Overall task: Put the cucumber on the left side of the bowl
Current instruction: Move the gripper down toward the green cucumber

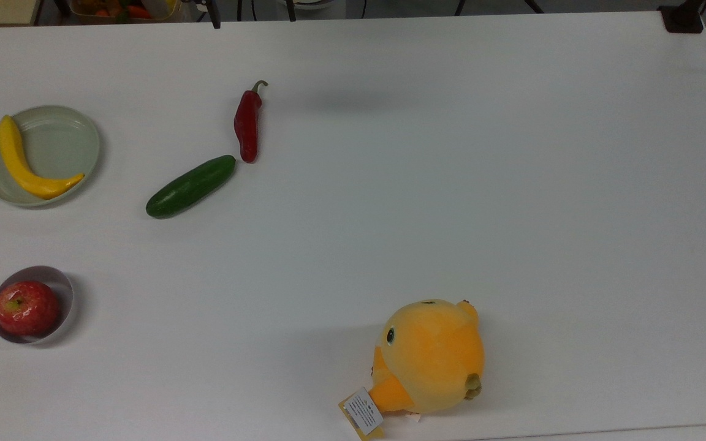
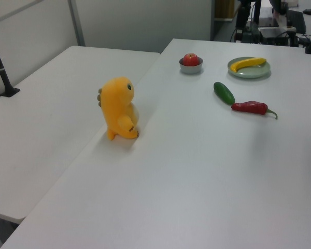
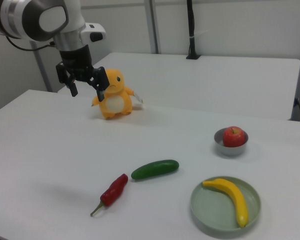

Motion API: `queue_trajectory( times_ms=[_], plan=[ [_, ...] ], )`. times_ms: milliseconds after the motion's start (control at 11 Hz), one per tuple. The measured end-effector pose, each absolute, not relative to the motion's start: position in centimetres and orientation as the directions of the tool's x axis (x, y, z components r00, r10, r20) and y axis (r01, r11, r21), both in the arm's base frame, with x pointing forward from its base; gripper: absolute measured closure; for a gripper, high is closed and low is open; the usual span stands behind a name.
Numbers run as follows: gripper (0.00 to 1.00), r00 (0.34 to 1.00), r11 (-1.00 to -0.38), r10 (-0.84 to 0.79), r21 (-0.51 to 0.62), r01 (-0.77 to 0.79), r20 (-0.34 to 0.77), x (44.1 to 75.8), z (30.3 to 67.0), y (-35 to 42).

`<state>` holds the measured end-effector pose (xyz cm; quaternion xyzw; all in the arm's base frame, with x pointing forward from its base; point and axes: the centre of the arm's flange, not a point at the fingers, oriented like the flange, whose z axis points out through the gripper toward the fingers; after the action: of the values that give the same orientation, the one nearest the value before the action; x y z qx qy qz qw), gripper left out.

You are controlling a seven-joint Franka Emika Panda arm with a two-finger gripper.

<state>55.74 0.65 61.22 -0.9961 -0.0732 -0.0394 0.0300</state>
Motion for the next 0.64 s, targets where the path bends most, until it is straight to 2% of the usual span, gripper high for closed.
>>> queue_trajectory(
  times_ms=[638],
  plan=[
    [0.0, 0.986, -0.987, 0.147, -0.054, 0.152, 0.083, 55.74, 61.22, 0.87]
  ],
)
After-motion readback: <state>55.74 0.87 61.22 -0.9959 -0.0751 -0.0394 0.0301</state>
